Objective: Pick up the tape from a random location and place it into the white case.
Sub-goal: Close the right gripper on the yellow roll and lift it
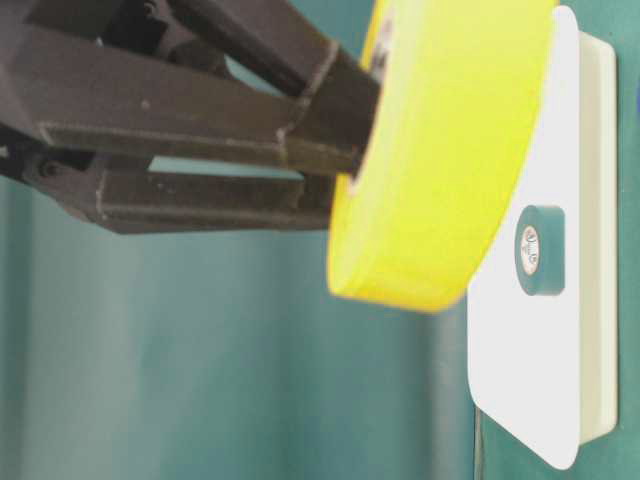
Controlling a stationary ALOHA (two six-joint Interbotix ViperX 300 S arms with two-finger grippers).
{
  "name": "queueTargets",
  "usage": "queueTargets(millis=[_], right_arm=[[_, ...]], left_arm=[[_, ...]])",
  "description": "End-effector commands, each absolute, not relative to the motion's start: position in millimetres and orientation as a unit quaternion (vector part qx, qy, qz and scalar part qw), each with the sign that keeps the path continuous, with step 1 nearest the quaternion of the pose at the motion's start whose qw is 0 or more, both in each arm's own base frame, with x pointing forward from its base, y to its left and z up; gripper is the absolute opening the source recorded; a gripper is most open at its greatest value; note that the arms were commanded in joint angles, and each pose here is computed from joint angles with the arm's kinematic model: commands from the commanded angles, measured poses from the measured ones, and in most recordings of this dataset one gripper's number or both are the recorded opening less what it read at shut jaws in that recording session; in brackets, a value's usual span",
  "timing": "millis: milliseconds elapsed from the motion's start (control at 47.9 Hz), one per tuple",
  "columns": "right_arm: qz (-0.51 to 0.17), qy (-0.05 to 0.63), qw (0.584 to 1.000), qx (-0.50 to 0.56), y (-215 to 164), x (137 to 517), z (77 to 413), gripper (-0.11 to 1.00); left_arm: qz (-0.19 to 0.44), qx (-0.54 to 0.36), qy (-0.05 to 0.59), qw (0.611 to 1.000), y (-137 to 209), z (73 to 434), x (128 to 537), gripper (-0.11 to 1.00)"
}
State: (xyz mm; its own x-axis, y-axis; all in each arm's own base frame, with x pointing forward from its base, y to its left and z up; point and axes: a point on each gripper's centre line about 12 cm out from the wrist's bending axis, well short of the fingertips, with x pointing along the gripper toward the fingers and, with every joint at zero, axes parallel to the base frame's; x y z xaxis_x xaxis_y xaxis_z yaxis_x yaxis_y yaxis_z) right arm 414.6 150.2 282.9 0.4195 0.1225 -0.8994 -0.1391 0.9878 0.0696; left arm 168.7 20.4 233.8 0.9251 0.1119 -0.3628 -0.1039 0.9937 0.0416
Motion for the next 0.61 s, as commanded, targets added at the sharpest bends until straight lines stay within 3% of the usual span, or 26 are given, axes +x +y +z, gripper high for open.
queueTargets(millis=[0, 585], right_arm=[[0.082, 0.504, 0.86, 0.001, 148.5, 412.5, 311.2, 0.31], [0.082, 0.503, 0.86, 0.001, 148.3, 412.3, 311.8, 0.31]], left_arm=[[0.056, 0.01, 0.182, 0.982, 20.8, 237.1, 170.8, 0.95], [0.057, 0.009, 0.183, 0.981, 21.1, 236.5, 170.6, 0.95]])
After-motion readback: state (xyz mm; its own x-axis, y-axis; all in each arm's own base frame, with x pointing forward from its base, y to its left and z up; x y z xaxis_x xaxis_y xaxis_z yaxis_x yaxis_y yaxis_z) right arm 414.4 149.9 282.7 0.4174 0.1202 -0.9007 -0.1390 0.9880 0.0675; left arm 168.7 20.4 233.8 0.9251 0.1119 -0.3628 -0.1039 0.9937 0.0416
